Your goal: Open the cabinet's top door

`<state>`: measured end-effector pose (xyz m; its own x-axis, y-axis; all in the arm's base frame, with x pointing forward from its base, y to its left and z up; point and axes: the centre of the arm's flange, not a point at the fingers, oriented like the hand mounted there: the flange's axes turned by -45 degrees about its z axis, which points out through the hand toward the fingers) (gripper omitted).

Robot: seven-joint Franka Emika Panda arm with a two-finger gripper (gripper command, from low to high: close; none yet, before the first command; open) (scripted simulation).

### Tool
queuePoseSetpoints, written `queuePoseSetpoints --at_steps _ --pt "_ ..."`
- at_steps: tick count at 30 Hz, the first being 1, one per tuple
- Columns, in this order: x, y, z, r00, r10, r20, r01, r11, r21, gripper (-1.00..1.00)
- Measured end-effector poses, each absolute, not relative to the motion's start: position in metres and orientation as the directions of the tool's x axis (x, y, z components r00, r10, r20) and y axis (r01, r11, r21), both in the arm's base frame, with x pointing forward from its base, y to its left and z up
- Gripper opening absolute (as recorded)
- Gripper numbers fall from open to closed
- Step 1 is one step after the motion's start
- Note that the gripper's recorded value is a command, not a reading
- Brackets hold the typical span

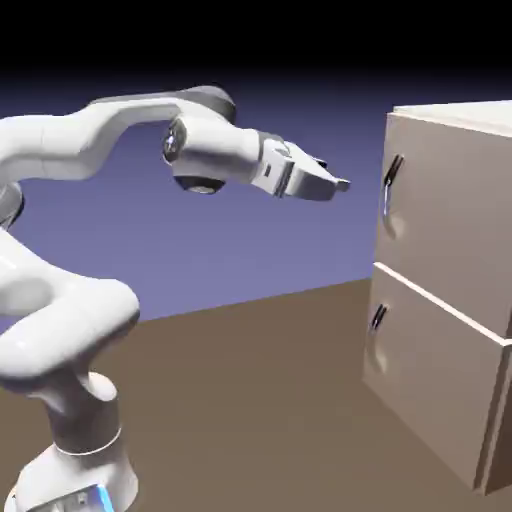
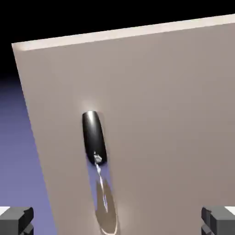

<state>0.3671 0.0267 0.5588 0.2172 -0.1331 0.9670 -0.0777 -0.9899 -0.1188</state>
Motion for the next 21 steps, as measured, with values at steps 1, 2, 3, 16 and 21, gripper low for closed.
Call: queuePoseSetpoints --at_steps 1,2,3,16,21 --pt "0.370 0.029 0.556 0.204 -0.127 0.971 -0.074 -0.991 -0.114 0.00" --pt "0.374 0.031 0.553 0.192 -0.121 0.974 -0.071 -0.992 -0.109 0.00" --pt "0.377 0.033 0.549 0.179 -0.114 0.977 -0.068 -0.992 -0.104 0.00" --pt "0.434 0.037 0.485 0.017 -0.012 1.000 -0.053 -0.999 -0.011 0.00" --pt "0.465 0.035 0.476 0.000 0.002 1.000 -0.056 -0.998 0.002 0.00"
